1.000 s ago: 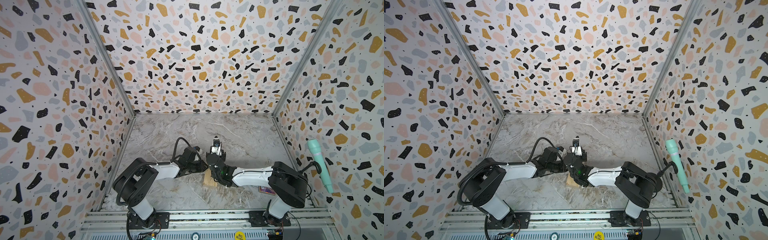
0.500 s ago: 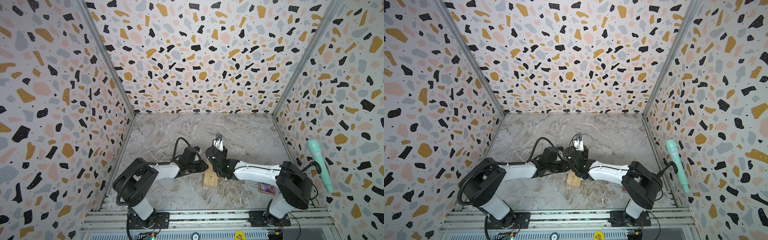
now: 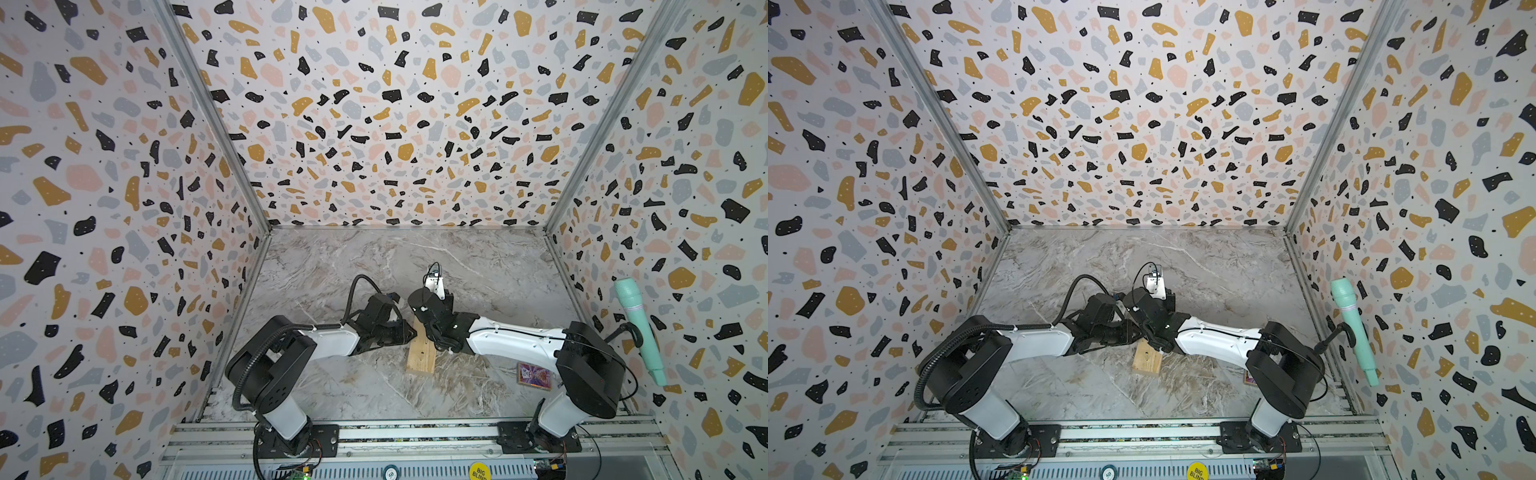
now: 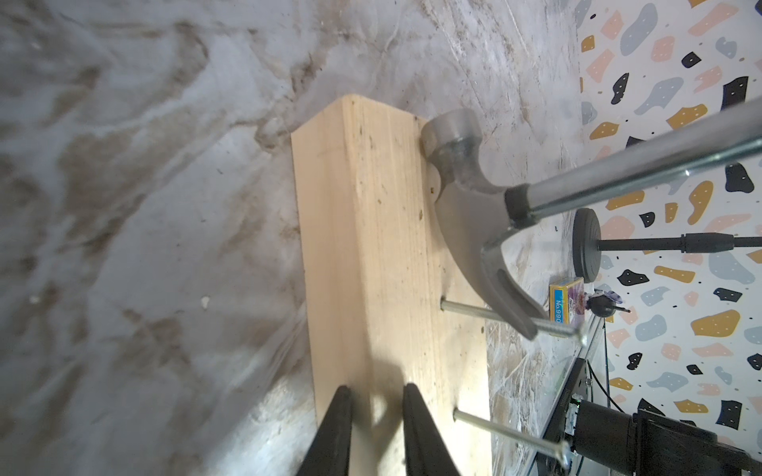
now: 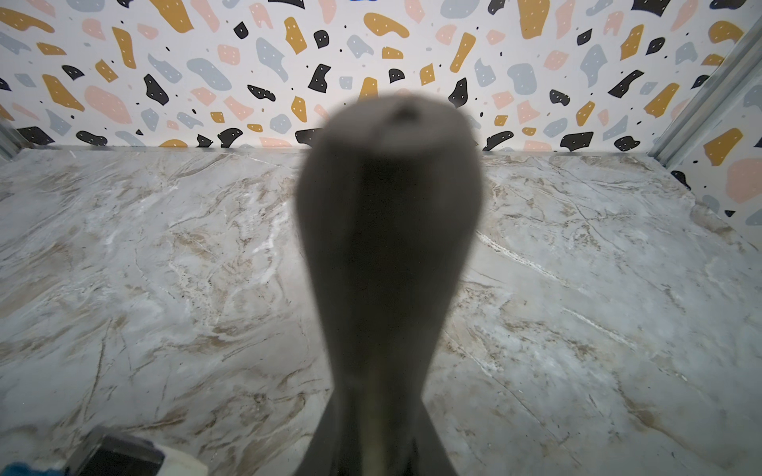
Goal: Use a claw hammer to pull out a nail
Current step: Remove the nail from the mounting plate.
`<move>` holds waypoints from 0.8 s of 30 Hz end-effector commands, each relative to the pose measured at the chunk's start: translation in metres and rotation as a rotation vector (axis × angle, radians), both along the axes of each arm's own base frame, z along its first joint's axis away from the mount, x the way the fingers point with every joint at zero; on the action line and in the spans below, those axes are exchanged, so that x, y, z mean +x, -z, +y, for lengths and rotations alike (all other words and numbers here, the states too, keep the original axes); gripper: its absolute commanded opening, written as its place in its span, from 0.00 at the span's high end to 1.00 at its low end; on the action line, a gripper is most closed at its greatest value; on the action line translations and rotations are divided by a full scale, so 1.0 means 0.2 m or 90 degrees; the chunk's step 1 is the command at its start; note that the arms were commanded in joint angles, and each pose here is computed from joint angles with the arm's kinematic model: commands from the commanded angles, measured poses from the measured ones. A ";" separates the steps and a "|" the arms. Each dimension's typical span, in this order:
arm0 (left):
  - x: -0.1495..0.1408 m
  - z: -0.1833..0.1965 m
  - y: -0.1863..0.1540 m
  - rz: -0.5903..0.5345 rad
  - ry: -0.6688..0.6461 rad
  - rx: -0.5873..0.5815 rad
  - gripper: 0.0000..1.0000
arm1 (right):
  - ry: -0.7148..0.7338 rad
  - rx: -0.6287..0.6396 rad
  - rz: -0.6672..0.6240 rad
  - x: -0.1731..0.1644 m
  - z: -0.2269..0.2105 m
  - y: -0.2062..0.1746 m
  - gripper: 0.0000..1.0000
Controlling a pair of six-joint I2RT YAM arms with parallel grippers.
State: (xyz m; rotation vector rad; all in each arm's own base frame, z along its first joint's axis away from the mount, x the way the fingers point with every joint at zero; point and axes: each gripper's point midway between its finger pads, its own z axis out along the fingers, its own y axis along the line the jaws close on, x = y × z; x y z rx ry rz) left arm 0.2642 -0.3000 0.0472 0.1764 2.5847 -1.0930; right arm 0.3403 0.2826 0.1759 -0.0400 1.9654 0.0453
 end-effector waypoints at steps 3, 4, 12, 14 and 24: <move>-0.15 0.12 0.24 0.095 -0.003 0.087 0.77 | -0.020 -0.041 0.063 -0.07 0.00 0.09 1.00; -0.15 0.12 0.24 0.095 -0.004 0.087 0.77 | -0.019 -0.041 0.064 -0.07 -0.01 0.09 1.00; -0.14 0.12 0.24 0.094 -0.003 0.085 0.77 | -0.015 -0.034 0.081 -0.06 -0.01 0.07 1.00; -0.14 0.12 0.24 0.095 -0.004 0.085 0.77 | -0.016 -0.024 0.081 -0.06 -0.02 0.06 1.00; -0.14 0.12 0.24 0.094 -0.004 0.084 0.77 | -0.031 0.006 0.101 -0.02 -0.02 -0.01 1.00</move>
